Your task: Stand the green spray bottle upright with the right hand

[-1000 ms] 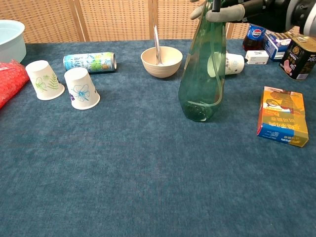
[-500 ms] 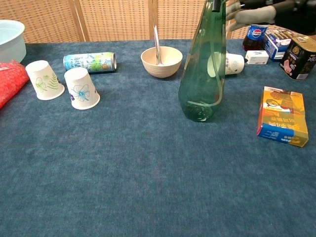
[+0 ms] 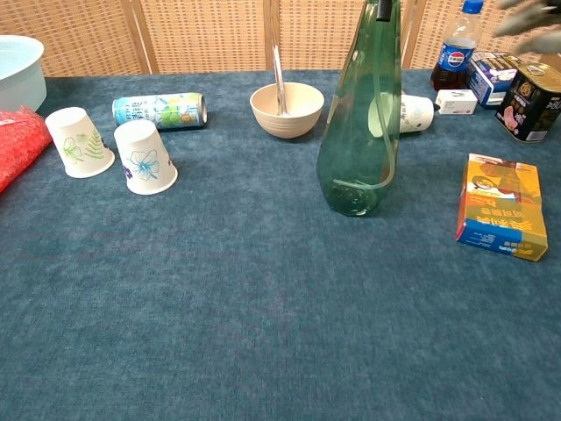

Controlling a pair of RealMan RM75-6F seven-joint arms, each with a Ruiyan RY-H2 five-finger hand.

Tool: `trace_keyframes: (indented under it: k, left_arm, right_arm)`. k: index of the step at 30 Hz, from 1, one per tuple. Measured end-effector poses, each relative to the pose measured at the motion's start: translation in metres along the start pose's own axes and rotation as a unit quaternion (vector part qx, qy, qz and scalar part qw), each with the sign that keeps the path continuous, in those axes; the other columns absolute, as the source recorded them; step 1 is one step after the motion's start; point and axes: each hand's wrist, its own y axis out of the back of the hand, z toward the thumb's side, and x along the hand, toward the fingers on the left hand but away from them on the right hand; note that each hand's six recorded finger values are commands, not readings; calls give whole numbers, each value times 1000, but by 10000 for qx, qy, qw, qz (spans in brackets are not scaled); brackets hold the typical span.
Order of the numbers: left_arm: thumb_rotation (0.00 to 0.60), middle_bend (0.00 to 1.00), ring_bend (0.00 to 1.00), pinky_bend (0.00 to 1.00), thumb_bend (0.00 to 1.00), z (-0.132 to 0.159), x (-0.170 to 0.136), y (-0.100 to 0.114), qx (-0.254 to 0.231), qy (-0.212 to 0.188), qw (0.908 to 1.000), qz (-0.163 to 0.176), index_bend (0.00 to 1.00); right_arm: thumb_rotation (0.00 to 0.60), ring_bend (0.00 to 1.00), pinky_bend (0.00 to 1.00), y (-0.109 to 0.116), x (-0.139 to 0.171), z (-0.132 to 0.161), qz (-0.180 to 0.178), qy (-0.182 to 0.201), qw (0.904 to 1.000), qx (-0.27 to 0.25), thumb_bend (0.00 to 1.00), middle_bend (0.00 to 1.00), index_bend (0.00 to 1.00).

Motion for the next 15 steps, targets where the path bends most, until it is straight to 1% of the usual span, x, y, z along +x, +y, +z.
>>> trace_keyframes:
  k: [1,6,10,13,15]
  left_arm:
    - [600,140,140,42,120,-1,-1,1,-14,20,10000,2,197]
    - [600,154,140,42,119,-12,-6,3,-107,200,9997,17,211]
    - [600,155,142,42,119,-23,-12,3,-144,369,9992,19,216]
    - [600,158,143,42,120,-31,-17,5,-174,491,9986,54,218]
    - [600,165,148,44,121,-36,-20,6,-175,561,9982,88,224]
  right_arm:
    - [598,161,195,6,5,-5,-72,-67,9999,56,138,310,272]
    - [600,178,195,35,29,-25,-490,-369,9972,438,140,314,308]
    - [600,198,194,54,43,-36,-799,-548,9901,1018,139,341,357]
    - [600,216,195,68,55,-43,-1071,-698,9776,1674,141,357,389]
    - [600,227,195,77,64,-47,-1270,-816,9637,2202,140,364,408]
